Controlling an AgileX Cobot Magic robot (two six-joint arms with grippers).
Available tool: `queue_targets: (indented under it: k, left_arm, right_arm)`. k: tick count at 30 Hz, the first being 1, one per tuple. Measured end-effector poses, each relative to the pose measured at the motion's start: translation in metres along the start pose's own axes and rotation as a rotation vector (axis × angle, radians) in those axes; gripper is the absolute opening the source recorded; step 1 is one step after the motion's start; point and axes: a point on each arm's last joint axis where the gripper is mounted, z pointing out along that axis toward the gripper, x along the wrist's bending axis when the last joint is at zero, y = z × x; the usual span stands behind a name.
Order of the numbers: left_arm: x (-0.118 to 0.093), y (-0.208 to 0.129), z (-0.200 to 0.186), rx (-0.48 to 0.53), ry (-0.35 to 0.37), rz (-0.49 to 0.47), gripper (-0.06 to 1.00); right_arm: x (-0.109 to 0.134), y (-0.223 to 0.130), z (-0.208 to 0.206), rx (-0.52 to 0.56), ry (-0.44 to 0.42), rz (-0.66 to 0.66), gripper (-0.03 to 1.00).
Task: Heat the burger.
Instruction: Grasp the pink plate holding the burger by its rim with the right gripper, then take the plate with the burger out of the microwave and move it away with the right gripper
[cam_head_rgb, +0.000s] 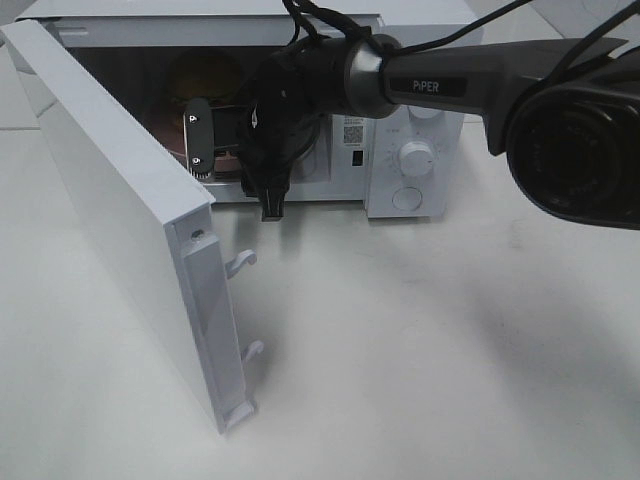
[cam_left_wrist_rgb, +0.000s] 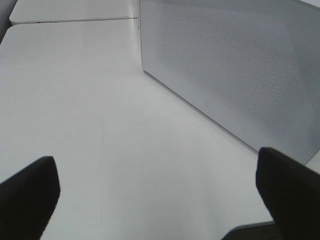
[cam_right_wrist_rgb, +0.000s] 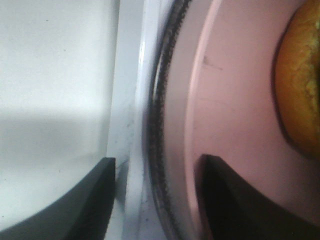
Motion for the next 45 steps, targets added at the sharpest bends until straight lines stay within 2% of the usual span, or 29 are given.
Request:
queue_targets:
  k: [11, 14, 15, 16, 17, 21, 22, 24, 36, 45]
  left_arm:
    - [0.000, 0.000, 0.000, 0.000, 0.000, 0.000, 0.99]
    - [0.000, 0.000, 0.000, 0.000, 0.000, 0.000, 0.99]
    - [0.000, 0.000, 0.000, 0.000, 0.000, 0.000, 0.99]
    - [0.000, 0.000, 0.000, 0.000, 0.000, 0.000, 0.99]
    - [0.000, 0.000, 0.000, 0.000, 0.000, 0.000, 0.99]
    - [0.000, 0.000, 0.000, 0.000, 0.000, 0.000, 0.99]
    - [0.000, 0.000, 0.000, 0.000, 0.000, 0.000, 0.99]
    - [0.000, 0.000, 0.000, 0.000, 0.000, 0.000, 0.99]
    - [0.000, 0.000, 0.000, 0.000, 0.000, 0.000, 0.99]
    - [0.000, 0.000, 0.000, 0.000, 0.000, 0.000, 0.99]
  right_arm:
    - [0.000, 0.001, 0.000, -0.003, 0.005, 0.002, 0.50]
    - [0.000, 0.001, -0.002, -0.011, 0.013, -0.011, 0.47]
    - [-0.001, 0.002, -0.004, -0.018, 0.023, -0.021, 0.41]
    - [-0.001, 0.002, -0.004, -0.018, 0.023, -0.021, 0.41]
    - [-0.001, 0.002, -0.006, -0.021, 0.033, -0.042, 0.35]
    - [-0.001, 0.005, -0.009, -0.027, 0.040, -0.058, 0.28]
    - [-0.001, 0.007, -0.010, -0.033, 0.026, -0.080, 0.16]
    - [-0.002, 0.008, -0.010, -0.033, 0.014, -0.099, 0.13]
    - [0.000, 0.016, -0.014, -0.037, 0.007, -0.139, 0.12]
    - [0.015, 0.012, -0.026, -0.050, 0.010, -0.260, 0.11]
